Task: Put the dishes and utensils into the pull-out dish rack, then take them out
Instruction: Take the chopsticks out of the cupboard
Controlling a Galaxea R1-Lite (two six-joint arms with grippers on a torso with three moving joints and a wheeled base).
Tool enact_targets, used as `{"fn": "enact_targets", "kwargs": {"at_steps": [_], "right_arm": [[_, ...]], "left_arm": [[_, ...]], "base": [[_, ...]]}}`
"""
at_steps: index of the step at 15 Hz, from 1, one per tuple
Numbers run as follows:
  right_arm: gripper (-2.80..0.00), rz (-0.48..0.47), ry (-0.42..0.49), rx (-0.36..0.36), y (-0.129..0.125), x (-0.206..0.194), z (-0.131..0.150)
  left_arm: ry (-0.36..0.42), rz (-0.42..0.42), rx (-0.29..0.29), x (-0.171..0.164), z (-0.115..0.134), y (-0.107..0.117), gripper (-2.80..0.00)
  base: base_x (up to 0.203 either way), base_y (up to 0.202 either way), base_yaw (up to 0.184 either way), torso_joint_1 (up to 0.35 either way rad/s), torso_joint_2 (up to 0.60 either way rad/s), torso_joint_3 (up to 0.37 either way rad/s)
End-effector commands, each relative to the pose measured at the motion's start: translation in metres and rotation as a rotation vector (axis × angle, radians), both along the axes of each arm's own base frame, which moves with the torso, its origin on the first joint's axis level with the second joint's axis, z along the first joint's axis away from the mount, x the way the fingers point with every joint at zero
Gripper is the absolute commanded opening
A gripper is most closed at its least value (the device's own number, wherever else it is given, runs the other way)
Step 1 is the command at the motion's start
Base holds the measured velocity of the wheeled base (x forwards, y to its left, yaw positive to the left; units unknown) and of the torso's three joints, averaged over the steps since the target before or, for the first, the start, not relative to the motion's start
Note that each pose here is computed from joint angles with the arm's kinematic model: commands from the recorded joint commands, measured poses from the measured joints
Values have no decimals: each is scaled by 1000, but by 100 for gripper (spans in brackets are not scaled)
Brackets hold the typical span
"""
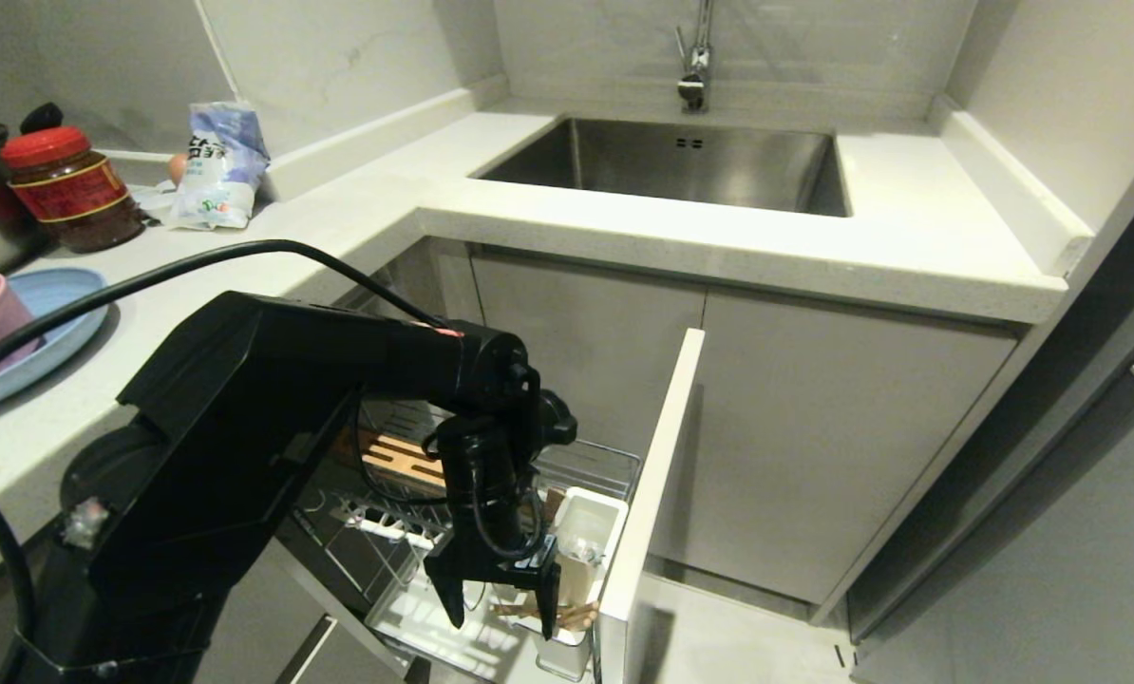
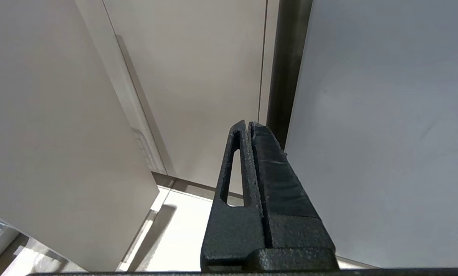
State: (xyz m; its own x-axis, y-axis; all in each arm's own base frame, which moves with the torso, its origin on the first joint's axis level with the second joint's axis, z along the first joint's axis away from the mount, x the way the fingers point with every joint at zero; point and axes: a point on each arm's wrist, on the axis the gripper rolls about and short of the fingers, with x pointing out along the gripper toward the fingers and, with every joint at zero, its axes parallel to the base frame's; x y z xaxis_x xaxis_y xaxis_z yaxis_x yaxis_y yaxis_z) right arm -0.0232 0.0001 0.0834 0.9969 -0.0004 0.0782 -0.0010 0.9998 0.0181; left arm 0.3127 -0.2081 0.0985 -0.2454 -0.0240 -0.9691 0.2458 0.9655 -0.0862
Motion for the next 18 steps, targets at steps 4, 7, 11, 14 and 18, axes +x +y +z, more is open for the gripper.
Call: {"fn": "enact_targets", "kwargs": {"at_steps": [4,7,11,14,18], "right_arm": [[-280,0,25,0,0,2,-7],[-280,0,25,0,0,2,-7],[-280,0,25,0,0,2,-7],[-280,0,25,0,0,2,-7],[-280,0,25,0,0,2,-7]], "left_arm": [[-6,14,-37,3,-2,-5,-280],[-16,24,-49,4,-1,-6,-280],[-18,26,-50,4,1,-6,-280],[-30,26,-52,1,10,-3,-280],[-63,15,-74,-20,55,10,-280]], "base": [[0,0,0,0,0,0],[0,0,0,0,0,0],[0,0,0,0,0,0],[0,0,0,0,0,0],[0,0,0,0,0,0]]}}
